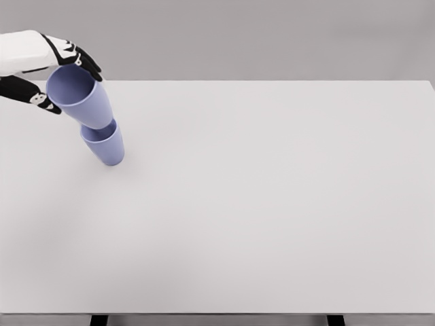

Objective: Place the right cup on the left cup with left arm

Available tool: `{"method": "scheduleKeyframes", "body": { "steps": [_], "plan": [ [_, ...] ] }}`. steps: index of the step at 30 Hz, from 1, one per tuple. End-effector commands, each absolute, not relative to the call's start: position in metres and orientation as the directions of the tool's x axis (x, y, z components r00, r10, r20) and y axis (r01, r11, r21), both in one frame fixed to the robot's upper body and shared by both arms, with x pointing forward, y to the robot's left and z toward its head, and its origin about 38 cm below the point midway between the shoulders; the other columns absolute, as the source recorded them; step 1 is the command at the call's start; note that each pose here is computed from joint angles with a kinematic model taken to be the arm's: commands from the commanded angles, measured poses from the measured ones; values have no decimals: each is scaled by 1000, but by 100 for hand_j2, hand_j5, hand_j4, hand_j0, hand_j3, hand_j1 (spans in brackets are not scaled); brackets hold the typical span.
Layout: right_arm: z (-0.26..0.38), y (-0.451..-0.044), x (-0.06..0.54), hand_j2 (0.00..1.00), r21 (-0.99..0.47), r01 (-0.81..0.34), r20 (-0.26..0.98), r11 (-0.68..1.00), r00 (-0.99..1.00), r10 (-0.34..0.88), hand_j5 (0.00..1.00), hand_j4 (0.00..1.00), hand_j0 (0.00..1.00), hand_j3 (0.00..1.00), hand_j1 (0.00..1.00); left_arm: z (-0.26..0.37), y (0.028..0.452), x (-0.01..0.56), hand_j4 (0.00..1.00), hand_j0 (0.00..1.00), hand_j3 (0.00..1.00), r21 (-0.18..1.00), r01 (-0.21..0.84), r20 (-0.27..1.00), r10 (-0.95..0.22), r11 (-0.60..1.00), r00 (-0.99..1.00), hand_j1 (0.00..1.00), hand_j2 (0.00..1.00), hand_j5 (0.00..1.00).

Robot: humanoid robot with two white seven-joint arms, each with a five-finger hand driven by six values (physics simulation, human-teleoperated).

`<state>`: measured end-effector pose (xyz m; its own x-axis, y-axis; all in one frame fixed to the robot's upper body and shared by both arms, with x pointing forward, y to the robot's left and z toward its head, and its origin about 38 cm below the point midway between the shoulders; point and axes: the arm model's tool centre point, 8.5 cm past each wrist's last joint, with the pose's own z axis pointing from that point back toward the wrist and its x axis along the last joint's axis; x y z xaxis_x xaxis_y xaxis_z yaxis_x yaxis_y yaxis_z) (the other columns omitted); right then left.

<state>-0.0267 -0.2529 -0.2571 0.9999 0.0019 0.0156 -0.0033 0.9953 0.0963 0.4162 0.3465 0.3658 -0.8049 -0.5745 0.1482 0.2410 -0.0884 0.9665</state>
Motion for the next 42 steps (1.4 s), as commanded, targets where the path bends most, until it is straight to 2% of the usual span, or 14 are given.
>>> {"method": "scheduleKeyframes", "body": {
  "steps": [1,11,42],
  "plan": [
    [-257,-253,-27,100,97,-4,16,995,1000,2,100,100,100,100,100,361,353,423,61,61,61,962,259,160,-596,-84,-787,61,61,61],
    [-257,-253,-27,100,97,-4,16,995,1000,2,100,100,100,100,100,349,351,433,61,61,61,947,301,177,-603,-110,-778,61,61,61],
    [-257,-253,-27,100,97,-4,16,995,1000,2,100,100,100,100,100,334,356,443,61,61,61,939,331,203,-625,-96,-754,61,61,61]
  ]
}}
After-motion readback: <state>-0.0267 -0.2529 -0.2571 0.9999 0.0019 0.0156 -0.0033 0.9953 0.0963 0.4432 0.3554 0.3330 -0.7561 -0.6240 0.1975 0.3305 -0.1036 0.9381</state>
